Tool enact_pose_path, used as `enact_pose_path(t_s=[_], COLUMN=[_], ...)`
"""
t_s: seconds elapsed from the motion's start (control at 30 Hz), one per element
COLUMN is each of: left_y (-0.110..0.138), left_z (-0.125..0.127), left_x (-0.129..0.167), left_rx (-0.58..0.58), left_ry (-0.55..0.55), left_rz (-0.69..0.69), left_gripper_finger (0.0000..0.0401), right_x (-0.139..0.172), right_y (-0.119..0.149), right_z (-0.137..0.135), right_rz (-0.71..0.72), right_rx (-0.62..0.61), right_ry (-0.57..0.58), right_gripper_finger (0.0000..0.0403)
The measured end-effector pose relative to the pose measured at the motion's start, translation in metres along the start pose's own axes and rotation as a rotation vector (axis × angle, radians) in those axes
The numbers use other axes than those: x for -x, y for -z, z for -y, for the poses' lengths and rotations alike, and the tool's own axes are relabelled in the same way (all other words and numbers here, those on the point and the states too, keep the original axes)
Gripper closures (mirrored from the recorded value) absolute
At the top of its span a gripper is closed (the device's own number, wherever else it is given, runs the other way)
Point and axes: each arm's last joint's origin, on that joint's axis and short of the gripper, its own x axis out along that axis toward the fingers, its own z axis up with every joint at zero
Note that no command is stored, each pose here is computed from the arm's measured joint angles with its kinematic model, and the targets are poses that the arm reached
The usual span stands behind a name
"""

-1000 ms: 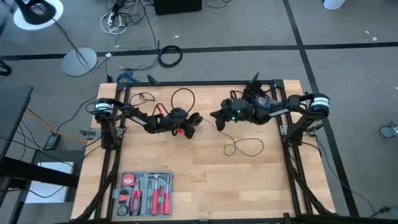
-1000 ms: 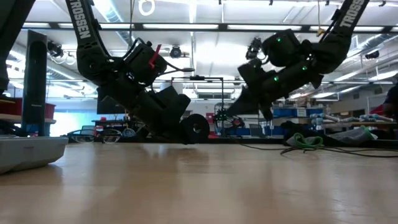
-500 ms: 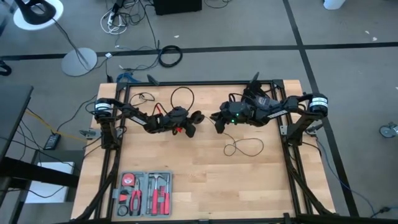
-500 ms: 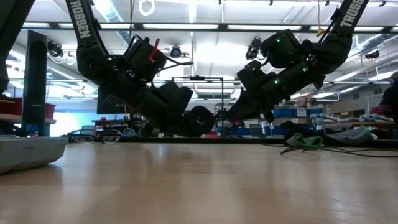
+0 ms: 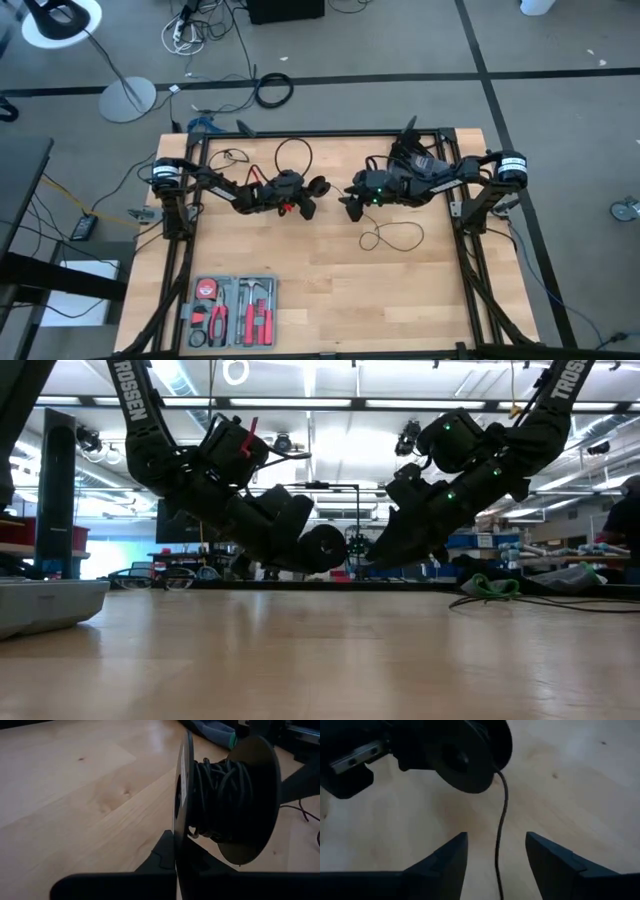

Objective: Coil cords
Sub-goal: Coil the black wire onto the black spool

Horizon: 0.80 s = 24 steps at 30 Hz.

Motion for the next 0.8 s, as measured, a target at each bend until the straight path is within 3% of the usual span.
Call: enact_pose_path(t_s=[0.23,0.53,0.8], left_y=[0.000,-0.001,-0.005], left_z=[0.000,0.000,0.003], left_x=[0.000,0.000,0.000], left_rx=[0.000,0.003,0.047], left_ry=[0.001,0.004,0.056], left_rz=[0.000,0.008,0.037], left_gripper_finger=[0.0401,0.0401,0.0401], right_x=[0.000,0.002,0.000], right_y=[0.008,0.016,0.017], right_z=[0.001,-0.006,-0.019], right_rz=[-0.057,-0.111,-0.099], right_rx=[-0.013,-0.047,-0.110], right_ry=[0.062,0.063,0.115], right_gripper_finger=[0.0239,0.0391,0.0399])
